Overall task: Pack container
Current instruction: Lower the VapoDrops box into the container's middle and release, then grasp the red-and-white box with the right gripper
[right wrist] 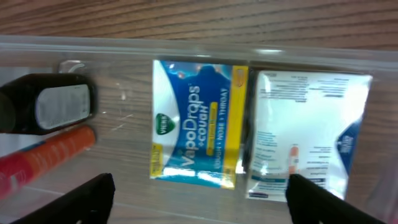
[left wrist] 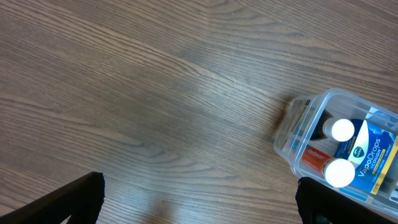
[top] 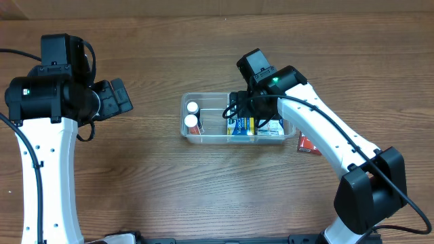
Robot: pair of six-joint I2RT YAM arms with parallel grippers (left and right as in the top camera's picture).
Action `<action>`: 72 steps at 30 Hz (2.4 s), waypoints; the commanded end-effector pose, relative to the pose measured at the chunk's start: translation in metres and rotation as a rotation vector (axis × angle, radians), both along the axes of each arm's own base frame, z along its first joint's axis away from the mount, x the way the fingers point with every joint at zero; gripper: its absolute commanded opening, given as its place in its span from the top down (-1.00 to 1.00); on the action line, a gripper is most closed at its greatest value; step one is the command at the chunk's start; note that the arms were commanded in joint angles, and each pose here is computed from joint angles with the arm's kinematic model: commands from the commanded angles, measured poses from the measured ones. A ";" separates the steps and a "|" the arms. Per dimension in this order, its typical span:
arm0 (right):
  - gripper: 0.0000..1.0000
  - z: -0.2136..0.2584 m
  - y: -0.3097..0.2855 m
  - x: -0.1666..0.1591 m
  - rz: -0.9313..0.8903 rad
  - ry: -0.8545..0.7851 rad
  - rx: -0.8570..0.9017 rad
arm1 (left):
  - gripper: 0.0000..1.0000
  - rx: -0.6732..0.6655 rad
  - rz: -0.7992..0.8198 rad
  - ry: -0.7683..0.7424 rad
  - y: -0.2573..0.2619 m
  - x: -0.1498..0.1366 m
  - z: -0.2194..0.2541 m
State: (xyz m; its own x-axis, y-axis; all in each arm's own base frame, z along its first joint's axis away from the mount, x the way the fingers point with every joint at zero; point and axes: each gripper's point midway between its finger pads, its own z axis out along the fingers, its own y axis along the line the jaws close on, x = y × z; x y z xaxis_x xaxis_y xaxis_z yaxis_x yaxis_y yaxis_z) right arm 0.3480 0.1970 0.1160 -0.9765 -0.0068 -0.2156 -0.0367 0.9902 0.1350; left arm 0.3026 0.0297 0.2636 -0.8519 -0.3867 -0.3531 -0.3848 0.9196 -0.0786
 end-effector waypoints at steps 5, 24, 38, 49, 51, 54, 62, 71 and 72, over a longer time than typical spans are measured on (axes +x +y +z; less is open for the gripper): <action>-1.00 0.139 -0.071 0.030 -0.185 -0.364 -0.087 | -1.00 0.031 -0.030 0.015 0.003 -0.002 -0.002; -1.00 -0.046 -0.189 -0.045 -0.385 0.107 -0.029 | -1.00 0.030 -0.029 0.023 0.003 -0.004 -0.002; -1.00 -0.103 -0.189 -0.037 -0.264 0.180 -0.067 | -1.00 0.030 -0.030 0.027 0.003 -0.005 -0.003; -0.84 -0.112 -0.189 -0.038 -0.261 0.195 -0.069 | -1.00 0.029 -0.029 0.031 0.003 -0.006 -0.003; -0.72 -0.112 -0.189 -0.038 -0.261 0.195 -0.069 | -1.00 0.030 -0.030 0.031 0.003 -0.006 -0.003; -0.65 -0.112 -0.189 -0.038 -0.261 0.195 -0.069 | -1.00 0.029 -0.029 0.031 0.003 -0.006 -0.003; -0.49 -0.112 -0.189 -0.038 -0.264 0.195 -0.069 | -1.00 0.029 -0.029 0.031 0.003 -0.006 -0.003; -0.39 -0.111 -0.189 -0.038 -0.265 0.194 -0.068 | -1.00 0.029 -0.029 0.031 0.003 -0.006 -0.003; -0.39 -0.111 -0.189 -0.038 -0.265 0.193 -0.068 | -1.00 0.029 -0.030 0.031 0.003 -0.006 -0.003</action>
